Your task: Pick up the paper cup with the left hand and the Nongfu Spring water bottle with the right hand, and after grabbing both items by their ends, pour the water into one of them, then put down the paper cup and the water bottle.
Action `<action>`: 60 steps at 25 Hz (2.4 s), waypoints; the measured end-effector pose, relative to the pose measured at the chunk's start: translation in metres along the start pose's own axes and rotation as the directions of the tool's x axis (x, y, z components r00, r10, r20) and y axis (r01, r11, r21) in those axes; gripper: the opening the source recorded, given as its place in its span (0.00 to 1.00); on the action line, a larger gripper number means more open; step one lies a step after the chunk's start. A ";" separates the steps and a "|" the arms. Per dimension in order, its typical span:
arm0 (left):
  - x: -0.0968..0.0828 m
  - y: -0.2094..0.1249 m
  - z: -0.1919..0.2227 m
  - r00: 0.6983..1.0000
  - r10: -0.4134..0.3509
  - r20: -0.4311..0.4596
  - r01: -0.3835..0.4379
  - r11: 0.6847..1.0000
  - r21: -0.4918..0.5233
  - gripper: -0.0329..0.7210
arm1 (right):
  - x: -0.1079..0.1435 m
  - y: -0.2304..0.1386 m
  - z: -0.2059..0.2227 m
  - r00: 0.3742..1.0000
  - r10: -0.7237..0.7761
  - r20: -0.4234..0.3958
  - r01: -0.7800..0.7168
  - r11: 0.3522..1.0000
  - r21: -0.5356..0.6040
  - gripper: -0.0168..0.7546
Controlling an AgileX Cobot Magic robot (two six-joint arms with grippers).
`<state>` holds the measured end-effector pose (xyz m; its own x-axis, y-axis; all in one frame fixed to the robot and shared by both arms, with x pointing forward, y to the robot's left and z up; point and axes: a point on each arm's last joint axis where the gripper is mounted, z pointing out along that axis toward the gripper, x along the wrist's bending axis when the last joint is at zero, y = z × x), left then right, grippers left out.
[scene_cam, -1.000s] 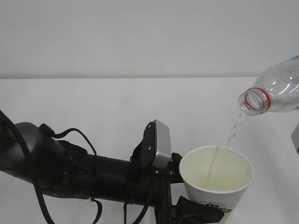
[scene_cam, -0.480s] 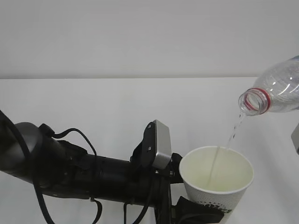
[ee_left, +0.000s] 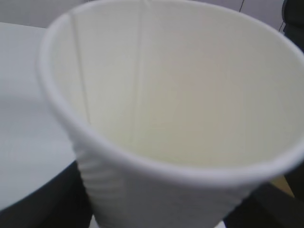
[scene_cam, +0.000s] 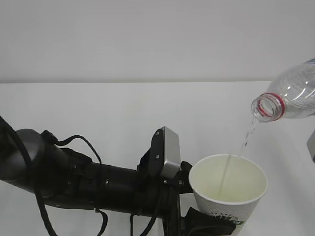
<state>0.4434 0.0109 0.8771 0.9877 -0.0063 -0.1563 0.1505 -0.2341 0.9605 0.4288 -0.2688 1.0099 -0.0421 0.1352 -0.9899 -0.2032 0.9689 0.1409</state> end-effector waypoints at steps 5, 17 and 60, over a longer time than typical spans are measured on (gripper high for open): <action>0.000 0.000 0.000 1.000 0.000 0.000 0.000 1.000 0.000 0.76 | 0.000 0.000 0.000 1.000 0.000 0.000 0.000 1.000 0.000 0.60; 0.000 0.000 0.000 1.000 0.000 0.000 0.000 1.000 0.000 0.76 | 0.000 0.000 0.000 1.000 -0.015 0.002 0.015 1.000 0.000 0.60; 0.000 0.000 0.000 1.000 0.000 -0.001 0.000 1.000 0.002 0.76 | -0.001 0.000 0.000 1.000 -0.022 0.007 0.022 1.000 -0.002 0.60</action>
<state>0.4435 0.0109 0.8770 0.9877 -0.0055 -0.1561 0.1504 -0.2356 0.9601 0.4288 -0.2687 1.0106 -0.0310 0.1148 -0.9929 -0.2056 0.9714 0.1188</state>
